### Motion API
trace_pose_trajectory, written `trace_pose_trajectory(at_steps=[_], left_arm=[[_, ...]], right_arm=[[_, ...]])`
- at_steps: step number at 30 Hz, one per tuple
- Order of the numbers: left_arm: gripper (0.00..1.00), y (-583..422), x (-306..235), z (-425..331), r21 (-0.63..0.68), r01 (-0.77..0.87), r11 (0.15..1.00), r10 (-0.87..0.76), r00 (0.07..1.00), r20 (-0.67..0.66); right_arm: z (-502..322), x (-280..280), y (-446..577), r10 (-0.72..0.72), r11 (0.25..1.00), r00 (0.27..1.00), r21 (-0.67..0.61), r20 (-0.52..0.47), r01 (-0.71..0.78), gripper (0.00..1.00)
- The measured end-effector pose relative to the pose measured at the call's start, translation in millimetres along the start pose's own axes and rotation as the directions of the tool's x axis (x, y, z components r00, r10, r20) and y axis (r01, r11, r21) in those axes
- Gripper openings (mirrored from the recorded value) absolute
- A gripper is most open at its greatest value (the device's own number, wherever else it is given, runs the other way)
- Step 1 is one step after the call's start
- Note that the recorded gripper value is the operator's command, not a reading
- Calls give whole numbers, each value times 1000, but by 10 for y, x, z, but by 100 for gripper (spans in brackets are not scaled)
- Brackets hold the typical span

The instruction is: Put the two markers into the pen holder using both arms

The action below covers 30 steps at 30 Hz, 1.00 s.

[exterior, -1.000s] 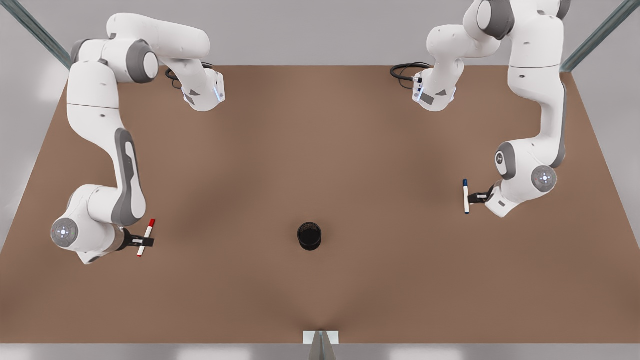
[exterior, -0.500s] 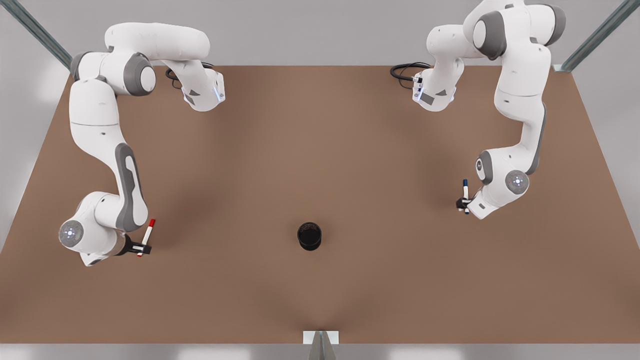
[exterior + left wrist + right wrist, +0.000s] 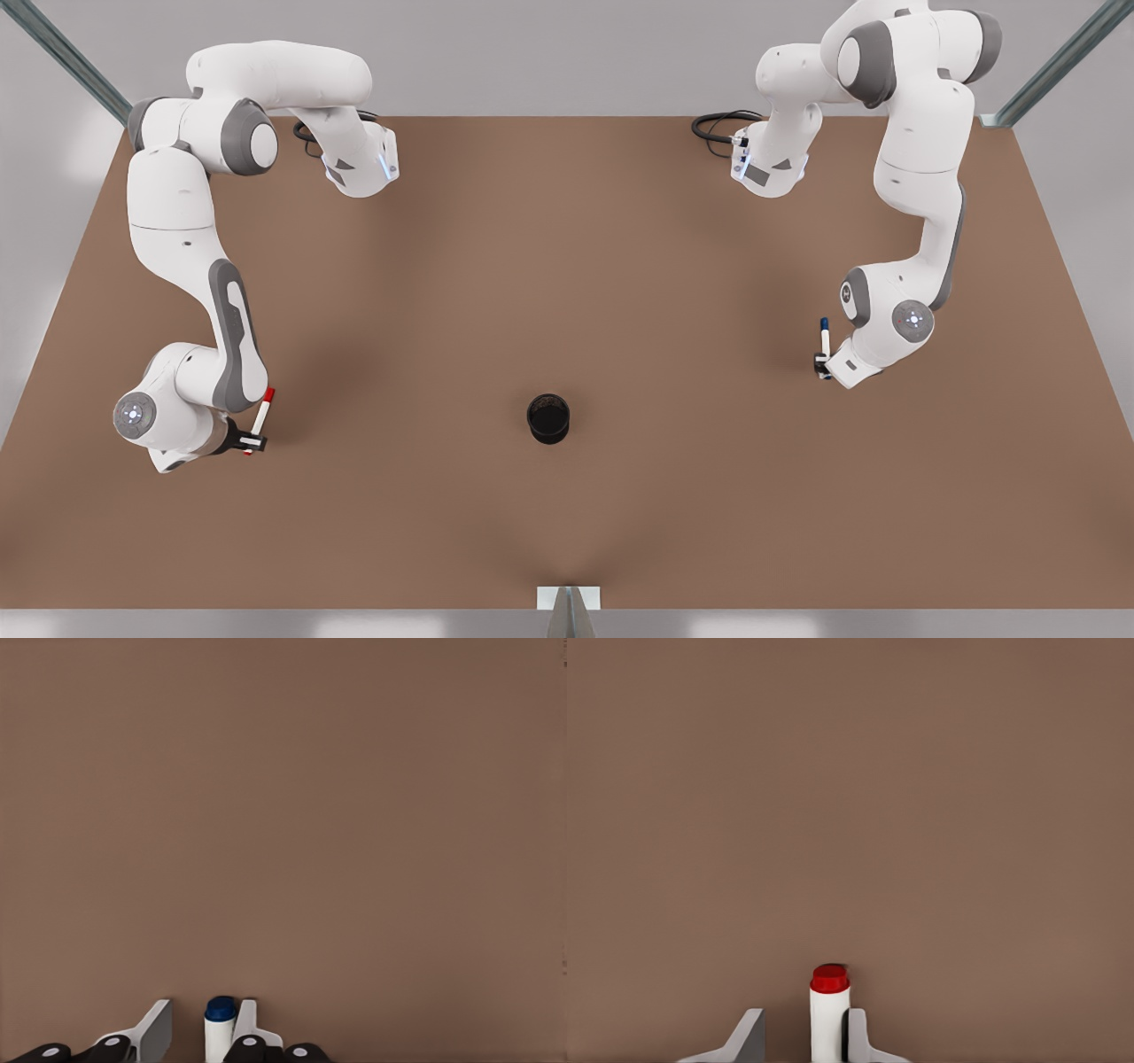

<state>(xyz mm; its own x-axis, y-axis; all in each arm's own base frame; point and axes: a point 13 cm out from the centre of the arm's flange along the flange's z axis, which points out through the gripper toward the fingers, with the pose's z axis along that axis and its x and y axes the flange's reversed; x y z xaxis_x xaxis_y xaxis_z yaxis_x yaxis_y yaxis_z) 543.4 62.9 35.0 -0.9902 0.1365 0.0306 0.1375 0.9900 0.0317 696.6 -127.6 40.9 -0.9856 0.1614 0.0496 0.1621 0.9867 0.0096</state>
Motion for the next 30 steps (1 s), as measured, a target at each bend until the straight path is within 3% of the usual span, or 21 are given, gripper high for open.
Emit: trace_pose_trajectory(at_steps=[8,14,21,30], left_arm=[[46,-16,68,7,3,-6,1000,6,1000,-7],[30,-34,100,-8,4,-5,1000,5,1000,-8],[21,-64,26,-116,0,1,1000,-1,1000,13],[21,-197,-1417,-1872,-4,-18,1000,18,981,193]], right_arm=[[32,11,9,-4,1000,1000,1,-3,4,44],[33,10,14,-6,1000,1000,-2,-3,6,25],[-419,-189,223,-43,999,997,-14,58,44,21],[-1808,-249,1251,-163,983,972,-62,166,176,21]])
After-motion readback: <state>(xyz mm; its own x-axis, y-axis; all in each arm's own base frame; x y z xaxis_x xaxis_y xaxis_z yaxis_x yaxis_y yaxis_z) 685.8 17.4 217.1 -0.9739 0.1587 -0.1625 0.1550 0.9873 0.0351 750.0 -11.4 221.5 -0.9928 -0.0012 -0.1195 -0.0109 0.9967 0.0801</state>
